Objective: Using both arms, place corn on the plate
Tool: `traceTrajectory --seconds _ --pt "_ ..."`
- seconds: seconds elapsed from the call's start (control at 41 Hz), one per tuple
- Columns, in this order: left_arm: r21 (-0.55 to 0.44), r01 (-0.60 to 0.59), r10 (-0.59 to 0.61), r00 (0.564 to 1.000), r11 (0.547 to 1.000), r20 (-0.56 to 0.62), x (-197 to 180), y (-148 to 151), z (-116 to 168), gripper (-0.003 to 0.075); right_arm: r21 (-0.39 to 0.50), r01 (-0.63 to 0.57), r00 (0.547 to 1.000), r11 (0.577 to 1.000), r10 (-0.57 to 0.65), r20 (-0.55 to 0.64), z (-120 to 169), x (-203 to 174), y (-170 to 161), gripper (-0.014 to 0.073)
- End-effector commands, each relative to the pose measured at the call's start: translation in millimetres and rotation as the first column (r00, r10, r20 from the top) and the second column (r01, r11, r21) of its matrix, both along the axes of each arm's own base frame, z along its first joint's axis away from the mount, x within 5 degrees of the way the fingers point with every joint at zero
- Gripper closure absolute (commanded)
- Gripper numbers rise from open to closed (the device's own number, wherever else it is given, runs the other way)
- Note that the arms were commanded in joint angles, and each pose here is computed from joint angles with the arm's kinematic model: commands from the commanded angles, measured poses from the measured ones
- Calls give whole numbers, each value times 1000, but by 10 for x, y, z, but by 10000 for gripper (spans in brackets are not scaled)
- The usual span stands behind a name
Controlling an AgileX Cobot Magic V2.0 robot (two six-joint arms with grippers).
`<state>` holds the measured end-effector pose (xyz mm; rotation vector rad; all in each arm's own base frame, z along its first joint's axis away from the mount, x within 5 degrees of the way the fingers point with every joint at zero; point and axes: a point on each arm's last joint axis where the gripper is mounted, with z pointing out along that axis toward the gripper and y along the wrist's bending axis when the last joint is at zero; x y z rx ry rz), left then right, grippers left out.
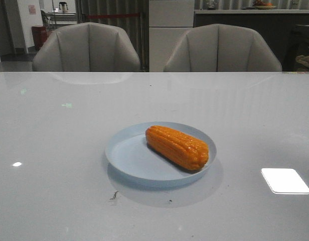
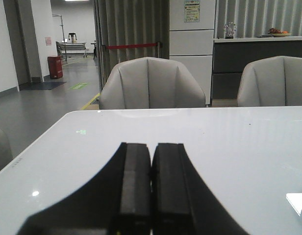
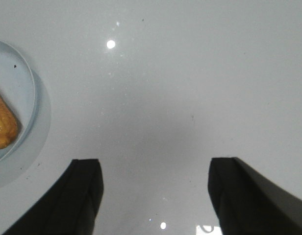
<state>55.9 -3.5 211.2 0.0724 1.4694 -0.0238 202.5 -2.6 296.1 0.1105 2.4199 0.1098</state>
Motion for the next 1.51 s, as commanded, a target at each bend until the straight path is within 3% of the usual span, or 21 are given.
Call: traceTrajectory --seconds 0.0,0.122,0.22,0.366,0.488,0.537,0.707,0.878,0.927,1.049,1.244,1.366,1.488 --pt "-15 -6 7 998 1000 65 -10 7 -37 627 -49 9 988 999 -1 156 244 -34 -34 36" --pt "-15 -6 7 998 1000 65 -10 7 -37 627 -57 7 979 998 5 203 347 -178 -24 54" --pt "-15 -6 7 998 1000 65 -10 7 -37 627 -59 11 967 998 4 254 394 -290 -19 137" --pt "-15 -6 7 998 1000 65 -10 7 -37 627 -59 -1 944 998 20 330 406 -457 20 347" --pt "-15 -6 7 998 1000 65 -10 7 -37 627 -62 -50 893 997 73 444 404 -601 113 521" --pt "-15 -6 7 998 1000 65 -10 7 -37 627 -62 -72 857 995 93 506 416 -658 149 585" --pt "-15 -6 7 998 1000 65 -10 7 -37 627 -57 -81 710 995 98 697 323 -858 171 570" --pt "-15 -6 7 998 1000 65 -10 7 -37 627 -43 -39 513 998 57 856 -11 -1134 112 570" --pt "-15 -6 7 998 1000 65 -10 7 -37 627 -39 -31 473 999 49 880 -99 -1190 101 570" --pt "-15 -6 7 998 1000 65 -10 7 -37 627 -34 -23 420 999 41 906 -330 -1311 82 570" --pt "-15 -6 7 998 1000 65 -10 7 -37 627 -32 -16 399 999 36 916 -636 -1446 63 570" --pt "-15 -6 7 998 1000 65 -10 7 -37 627 -37 -10 442 999 37 896 -697 -1505 57 570" --pt "-15 -6 7 998 1000 63 -8 7 -38 627 -46 -15 544 999 46 838 -807 -1496 63 570"
